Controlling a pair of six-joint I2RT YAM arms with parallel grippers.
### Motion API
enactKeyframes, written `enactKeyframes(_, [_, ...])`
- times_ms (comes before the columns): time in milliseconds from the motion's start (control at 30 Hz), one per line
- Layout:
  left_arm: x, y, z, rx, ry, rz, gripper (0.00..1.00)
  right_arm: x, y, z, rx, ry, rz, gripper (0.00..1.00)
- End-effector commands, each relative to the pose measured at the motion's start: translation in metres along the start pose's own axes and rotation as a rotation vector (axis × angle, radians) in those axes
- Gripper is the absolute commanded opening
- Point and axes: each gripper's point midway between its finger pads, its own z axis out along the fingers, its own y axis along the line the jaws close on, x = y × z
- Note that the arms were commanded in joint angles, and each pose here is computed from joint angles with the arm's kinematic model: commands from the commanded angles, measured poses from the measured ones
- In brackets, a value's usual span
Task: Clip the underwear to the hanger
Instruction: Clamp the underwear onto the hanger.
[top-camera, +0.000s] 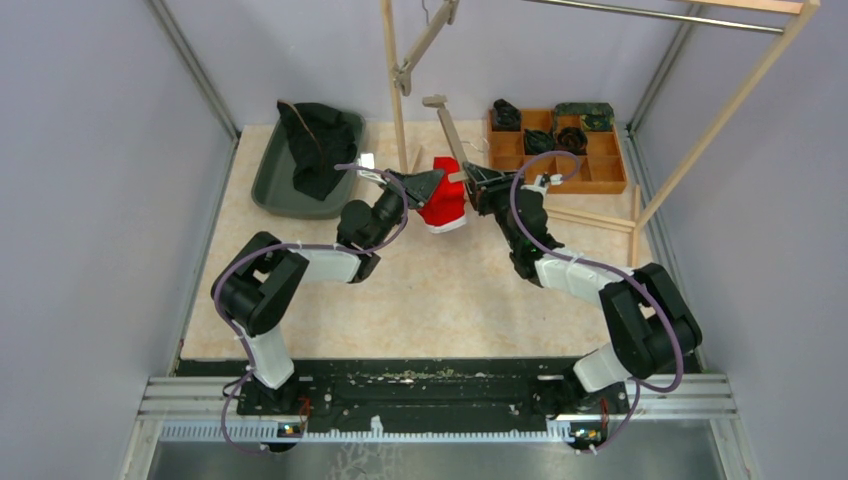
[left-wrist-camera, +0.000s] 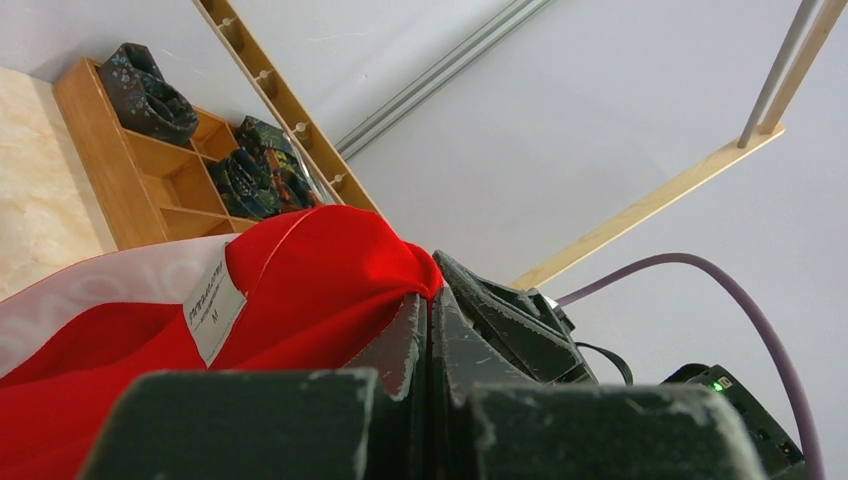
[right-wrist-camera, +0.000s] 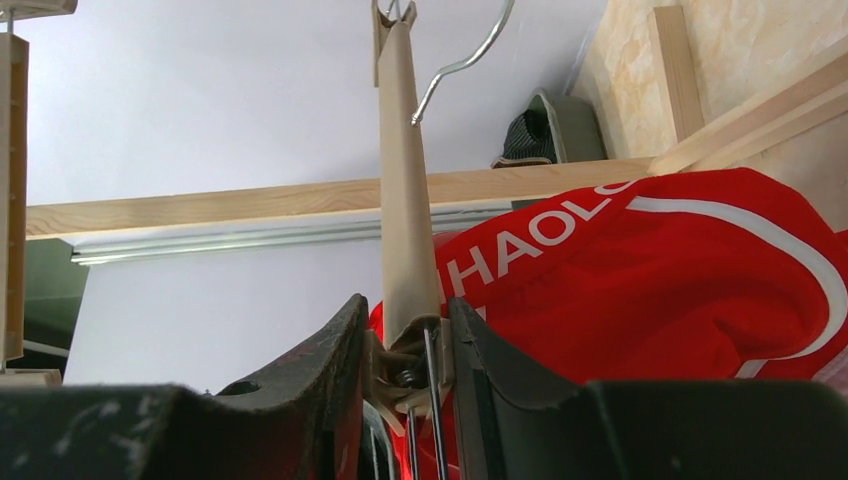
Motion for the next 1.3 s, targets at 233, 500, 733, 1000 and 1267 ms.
enactKeyframes(233, [0.003, -0.009, -0.007, 0.047, -0.009, -0.006, 0.0, 0.005, 0.038, -0.006, -0.12, 0.029, 0.014, 0.57])
enactKeyframes(500, [0.03, 0.017, -0.025, 0.01, 0.061, -0.047, 0.0, -0.01, 0.013, -0.022, -0.073, 0.017, -0.008, 0.67])
enactKeyframes(733, [0.066, 0.04, -0.052, -0.026, 0.15, -0.14, 0.0, -0.027, -0.021, -0.049, 0.015, -0.002, -0.091, 0.72])
enactKeyframes(1000, [0.1, 0.034, -0.08, -0.005, 0.243, -0.209, 0.0, -0.073, -0.048, -0.094, 0.147, -0.148, -0.303, 0.83])
enactKeyframes(1267, [0.147, 0.026, -0.112, -0.021, 0.398, -0.267, 0.0, -0.103, -0.055, -0.115, 0.281, -0.215, -0.653, 0.84])
